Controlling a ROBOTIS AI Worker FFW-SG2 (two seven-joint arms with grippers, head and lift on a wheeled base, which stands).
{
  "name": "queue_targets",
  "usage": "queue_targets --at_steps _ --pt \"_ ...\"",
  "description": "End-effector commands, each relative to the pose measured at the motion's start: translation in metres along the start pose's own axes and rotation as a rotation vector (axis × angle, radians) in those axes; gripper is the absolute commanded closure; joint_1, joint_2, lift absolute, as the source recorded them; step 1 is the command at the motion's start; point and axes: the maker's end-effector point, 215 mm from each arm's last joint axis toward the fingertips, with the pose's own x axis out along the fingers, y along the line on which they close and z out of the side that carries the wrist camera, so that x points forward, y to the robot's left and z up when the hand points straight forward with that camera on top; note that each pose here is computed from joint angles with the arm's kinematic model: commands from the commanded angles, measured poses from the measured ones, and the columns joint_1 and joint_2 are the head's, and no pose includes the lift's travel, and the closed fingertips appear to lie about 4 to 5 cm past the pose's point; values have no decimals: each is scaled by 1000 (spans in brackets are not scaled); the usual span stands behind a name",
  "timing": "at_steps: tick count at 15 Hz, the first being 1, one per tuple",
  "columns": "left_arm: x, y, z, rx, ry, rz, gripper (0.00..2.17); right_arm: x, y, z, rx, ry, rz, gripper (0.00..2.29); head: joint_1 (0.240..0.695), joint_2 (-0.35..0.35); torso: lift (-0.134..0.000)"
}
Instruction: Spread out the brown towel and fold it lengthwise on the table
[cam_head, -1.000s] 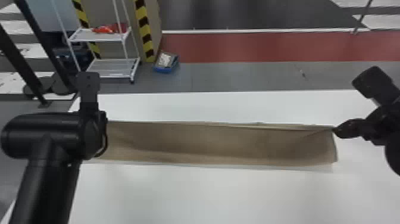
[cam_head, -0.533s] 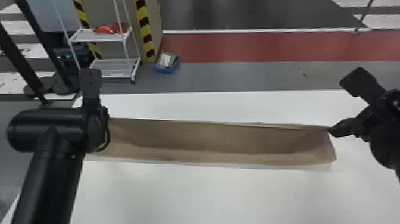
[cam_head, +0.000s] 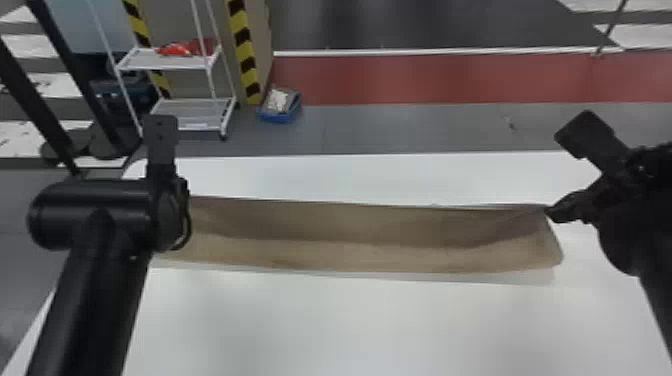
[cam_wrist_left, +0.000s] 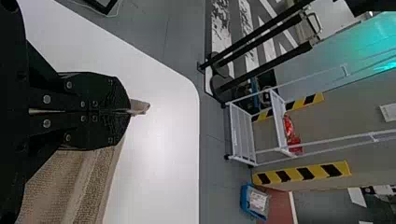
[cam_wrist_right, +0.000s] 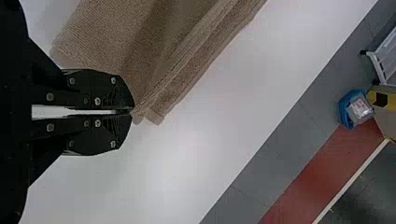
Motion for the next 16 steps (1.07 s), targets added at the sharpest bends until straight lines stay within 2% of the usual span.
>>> queue_targets --at_steps 1,2,7,9,14,16 --pt "2 -1 0 -2 -5 2 1669 4 1 -1 18 8 -20 137 695 46 -125" --pt "2 -4 -2 4 -5 1 1669 6 5 -5 20 15 -23 -2 695 44 -125" --pt "2 -5 2 -4 -25 4 1669 4 -3 -20 66 44 -70 36 695 38 -125" --pt "4 -6 2 -9 -32 5 1669 2 -21 -30 93 67 -153 39 695 29 -125" --pt "7 -7 2 -12 -35 3 1669 4 -49 -34 86 94 -339 53 695 -7 -125" --pt "8 -7 4 -15 -39 2 1669 9 -52 -30 82 99 -370 56 695 -15 -125"
